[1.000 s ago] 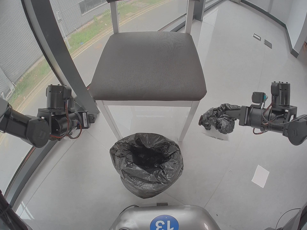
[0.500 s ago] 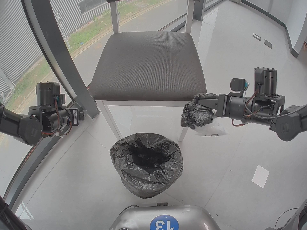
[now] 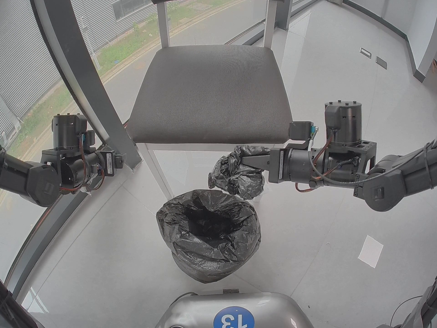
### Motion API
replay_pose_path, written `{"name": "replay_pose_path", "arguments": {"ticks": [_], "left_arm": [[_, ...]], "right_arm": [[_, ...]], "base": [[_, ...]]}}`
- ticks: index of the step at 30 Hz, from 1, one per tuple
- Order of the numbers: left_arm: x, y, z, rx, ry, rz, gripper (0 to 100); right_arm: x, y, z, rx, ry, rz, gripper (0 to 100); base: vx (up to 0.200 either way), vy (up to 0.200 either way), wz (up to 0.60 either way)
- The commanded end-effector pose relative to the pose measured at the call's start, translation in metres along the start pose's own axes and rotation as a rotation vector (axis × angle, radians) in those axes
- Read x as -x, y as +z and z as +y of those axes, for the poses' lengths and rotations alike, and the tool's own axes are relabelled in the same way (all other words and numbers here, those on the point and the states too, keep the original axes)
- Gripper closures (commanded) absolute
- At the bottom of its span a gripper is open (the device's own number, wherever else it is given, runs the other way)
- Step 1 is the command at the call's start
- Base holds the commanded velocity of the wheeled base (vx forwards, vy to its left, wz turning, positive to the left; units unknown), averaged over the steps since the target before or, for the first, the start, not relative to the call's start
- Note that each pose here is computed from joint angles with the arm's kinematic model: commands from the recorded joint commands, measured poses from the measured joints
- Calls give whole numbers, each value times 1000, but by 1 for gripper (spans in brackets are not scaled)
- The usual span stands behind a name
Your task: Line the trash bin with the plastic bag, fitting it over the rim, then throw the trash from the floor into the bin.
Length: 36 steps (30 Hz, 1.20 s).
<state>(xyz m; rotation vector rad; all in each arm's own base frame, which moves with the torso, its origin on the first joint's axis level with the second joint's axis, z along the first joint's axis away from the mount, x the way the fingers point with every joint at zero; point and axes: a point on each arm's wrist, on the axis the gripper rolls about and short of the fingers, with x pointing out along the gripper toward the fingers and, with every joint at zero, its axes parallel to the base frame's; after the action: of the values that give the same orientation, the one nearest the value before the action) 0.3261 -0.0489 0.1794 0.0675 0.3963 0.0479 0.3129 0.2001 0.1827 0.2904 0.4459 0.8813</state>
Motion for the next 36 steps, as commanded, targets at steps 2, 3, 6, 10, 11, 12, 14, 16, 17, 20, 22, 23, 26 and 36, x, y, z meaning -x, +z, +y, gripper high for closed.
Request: {"name": "replay_pose_path", "arguments": {"ticks": [2, 3, 6, 10, 11, 12, 14, 16, 17, 20, 22, 23, 26, 36], "left_arm": [[-4, 4, -2, -3, -4, -15, 0], [-4, 5, -2, -2, -4, -18, 0], [-9, 15, -4, 4, -4, -56, 0], [-10, 26, -3, 9, -1, -101, 0], [-10, 27, -2, 9, 0, -105, 0], [-10, 31, -2, 12, 0, -120, 0], [-9, 33, -1, 13, 3, -126, 0], [-10, 33, 1, 17, 8, -125, 0], [-10, 33, 3, 23, 13, -125, 0], [-10, 33, 4, 27, 17, -125, 0], [-10, 33, 5, 28, 19, -125, 0], [-10, 33, 5, 28, 20, -126, 0], [-11, 33, 9, 31, 30, -125, 0], [-12, 33, 16, 40, 49, -126, 0]], "right_arm": [[-22, -15, -4, -10, 9, 48, 100], [-23, -15, -4, -9, 11, 47, 100], [-35, -12, 2, 2, 33, 44, 100], [-51, -14, 8, 13, 60, 47, 100], [-52, -14, 8, 13, 62, 48, 100], [-58, -17, 12, 17, 74, 54, 100], [-62, -17, 16, 22, 87, 54, 100], [-67, -19, 20, 23, 101, 59, 100], [-70, -20, 23, 20, 107, 60, 100], [-73, -21, 32, 8, 131, 63, 100], [-74, -25, 37, 6, 141, 78, 100], [-74, -26, 40, 3, 143, 89, 100], [-75, -32, 41, -3, 139, 114, 100], [-75, -44, 38, -14, 130, 153, 100]], "base": [[0, 0, 0], [0, 0, 0], [0, 0, 0], [0, 0, 0], [0, 0, 0], [0, 0, 0], [0, 0, 0], [0, 0, 0], [0, 0, 0], [0, 0, 0], [0, 0, 0], [0, 0, 0], [0, 0, 0], [0, 0, 0]]}}
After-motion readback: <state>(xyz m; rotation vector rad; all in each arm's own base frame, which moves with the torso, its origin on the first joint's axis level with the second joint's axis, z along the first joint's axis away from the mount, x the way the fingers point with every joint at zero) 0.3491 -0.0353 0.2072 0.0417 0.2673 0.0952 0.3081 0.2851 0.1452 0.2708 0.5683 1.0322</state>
